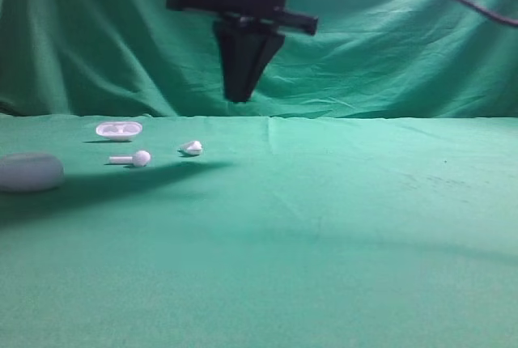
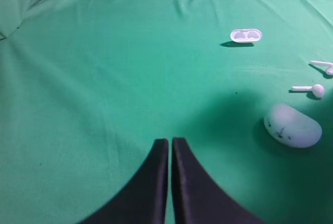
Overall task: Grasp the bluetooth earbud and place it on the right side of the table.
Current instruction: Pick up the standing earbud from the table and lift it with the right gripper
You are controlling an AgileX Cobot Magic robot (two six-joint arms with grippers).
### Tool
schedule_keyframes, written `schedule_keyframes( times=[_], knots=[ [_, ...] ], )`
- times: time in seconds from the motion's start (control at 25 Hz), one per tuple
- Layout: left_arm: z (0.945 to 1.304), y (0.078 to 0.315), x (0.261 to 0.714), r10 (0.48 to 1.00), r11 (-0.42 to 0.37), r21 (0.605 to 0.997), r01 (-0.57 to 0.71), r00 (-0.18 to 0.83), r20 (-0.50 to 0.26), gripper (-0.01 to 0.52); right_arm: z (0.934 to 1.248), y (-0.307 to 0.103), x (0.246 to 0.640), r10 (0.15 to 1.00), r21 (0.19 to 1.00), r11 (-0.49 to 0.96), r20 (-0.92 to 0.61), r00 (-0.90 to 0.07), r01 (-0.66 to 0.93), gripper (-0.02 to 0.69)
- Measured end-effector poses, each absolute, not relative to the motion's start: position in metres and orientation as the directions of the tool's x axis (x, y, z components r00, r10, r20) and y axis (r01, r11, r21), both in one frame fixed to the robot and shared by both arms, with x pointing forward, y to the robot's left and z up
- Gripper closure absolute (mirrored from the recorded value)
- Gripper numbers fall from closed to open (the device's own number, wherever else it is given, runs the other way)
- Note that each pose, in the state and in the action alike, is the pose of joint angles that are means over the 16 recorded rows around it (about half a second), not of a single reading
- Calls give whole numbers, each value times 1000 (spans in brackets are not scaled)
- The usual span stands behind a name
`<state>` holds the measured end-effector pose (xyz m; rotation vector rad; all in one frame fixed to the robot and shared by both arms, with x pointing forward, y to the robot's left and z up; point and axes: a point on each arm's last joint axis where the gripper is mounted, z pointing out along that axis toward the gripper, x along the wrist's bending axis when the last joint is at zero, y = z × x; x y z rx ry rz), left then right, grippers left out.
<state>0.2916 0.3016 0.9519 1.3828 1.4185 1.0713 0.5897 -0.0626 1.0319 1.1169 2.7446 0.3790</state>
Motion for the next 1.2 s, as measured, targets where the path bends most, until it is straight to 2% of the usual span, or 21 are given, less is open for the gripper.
schedule_keyframes(
  times=[0.24, 0.52, 0.84, 1.0, 1.2],
  knots=[
    [952, 302, 292, 1000, 17, 965, 261, -15, -13, 514, 1000, -14, 618, 674, 276, 713, -20, -738, 644, 627],
    [952, 302, 292, 1000, 17, 965, 261, -15, -13, 514, 980, 15, 630, 655, 340, 711, 1, -756, 616, 473],
    [952, 302, 292, 1000, 17, 965, 261, -15, -13, 514, 964, 28, 634, 646, 379, 709, -12, -763, 595, 303],
    [952, 302, 292, 1000, 17, 965, 261, -15, -13, 514, 955, 29, 636, 651, 374, 709, -21, -759, 598, 281],
    [952, 302, 292, 1000, 17, 965, 261, -15, -13, 514, 946, 29, 638, 657, 360, 710, -31, -753, 604, 313]
  ],
)
